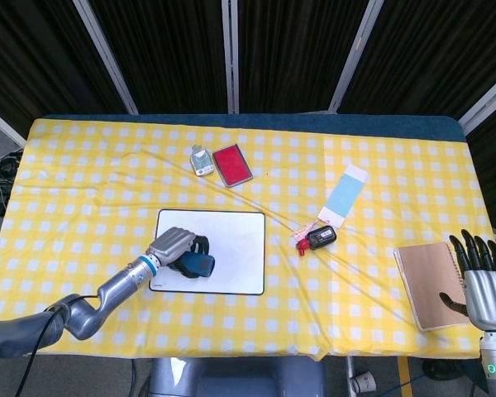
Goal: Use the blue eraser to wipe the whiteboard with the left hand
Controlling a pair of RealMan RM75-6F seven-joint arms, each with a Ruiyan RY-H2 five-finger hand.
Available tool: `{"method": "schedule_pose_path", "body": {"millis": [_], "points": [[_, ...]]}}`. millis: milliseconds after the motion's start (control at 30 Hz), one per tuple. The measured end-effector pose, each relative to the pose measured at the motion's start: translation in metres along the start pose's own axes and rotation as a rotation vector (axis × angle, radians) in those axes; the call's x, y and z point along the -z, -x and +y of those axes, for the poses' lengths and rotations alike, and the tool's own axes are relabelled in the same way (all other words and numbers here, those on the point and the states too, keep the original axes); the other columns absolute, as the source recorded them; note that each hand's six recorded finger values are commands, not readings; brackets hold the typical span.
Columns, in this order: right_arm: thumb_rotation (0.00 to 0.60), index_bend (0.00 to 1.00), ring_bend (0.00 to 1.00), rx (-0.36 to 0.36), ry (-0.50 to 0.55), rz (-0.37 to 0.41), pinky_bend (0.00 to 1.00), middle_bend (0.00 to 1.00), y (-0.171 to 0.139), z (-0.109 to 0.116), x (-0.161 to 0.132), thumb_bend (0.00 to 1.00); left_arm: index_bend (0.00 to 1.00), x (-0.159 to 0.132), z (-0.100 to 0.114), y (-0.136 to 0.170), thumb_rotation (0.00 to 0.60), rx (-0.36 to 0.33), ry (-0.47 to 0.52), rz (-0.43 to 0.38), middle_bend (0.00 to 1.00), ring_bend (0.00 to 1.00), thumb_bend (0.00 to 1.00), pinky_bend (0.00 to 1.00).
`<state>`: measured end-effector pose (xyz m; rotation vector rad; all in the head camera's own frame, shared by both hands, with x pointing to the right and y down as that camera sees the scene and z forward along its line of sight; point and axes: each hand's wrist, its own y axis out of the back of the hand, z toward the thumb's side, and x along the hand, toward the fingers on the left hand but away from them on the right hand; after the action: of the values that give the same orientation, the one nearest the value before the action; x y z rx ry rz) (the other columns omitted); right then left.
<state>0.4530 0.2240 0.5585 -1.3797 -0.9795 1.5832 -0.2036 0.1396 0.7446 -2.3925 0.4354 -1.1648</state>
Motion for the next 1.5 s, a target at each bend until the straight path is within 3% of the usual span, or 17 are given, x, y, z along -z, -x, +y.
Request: {"method": "schedule_pose_path", "body": {"millis": [300,667,1000,1300,1500], "points": [[0.6,0.03,0.0,0.003,0.003,-0.002,0.0,0.0,-0.001,0.001,0.001,0.0,0.65,0.023,0.012,0.0,0.6,-0.014,-0.061,0.069,0.48,0.44,0.31,0.63],[0.6,0.03,0.0,0.002,0.003,0.003,0.0,0.0,0.0,0.001,-0.001,0.0,0.65,0.066,0.033,0.01,0.6,-0.065,-0.044,0.168,0.48,0.44,0.31,0.63],[0.6,0.03,0.0,0.004,0.003,0.0,0.0,0.0,-0.001,0.002,-0.001,0.0,0.65,0.05,0.021,0.007,0.6,-0.04,-0.005,0.112,0.48,0.45,0.32,0.63],[0.6,0.03,0.0,0.003,0.002,-0.004,0.0,0.0,-0.001,0.002,0.001,0.0,0.66,0.016,0.003,0.017,0.6,0.011,0.001,-0.011,0.48,0.45,0.32,0.63],[0.6,0.03,0.0,0.002,0.002,-0.003,0.0,0.0,-0.001,0.002,0.001,0.0,0.66,0.026,0.01,0.014,0.6,-0.006,-0.006,0.019,0.48,0.45,0.32,0.63]]}}
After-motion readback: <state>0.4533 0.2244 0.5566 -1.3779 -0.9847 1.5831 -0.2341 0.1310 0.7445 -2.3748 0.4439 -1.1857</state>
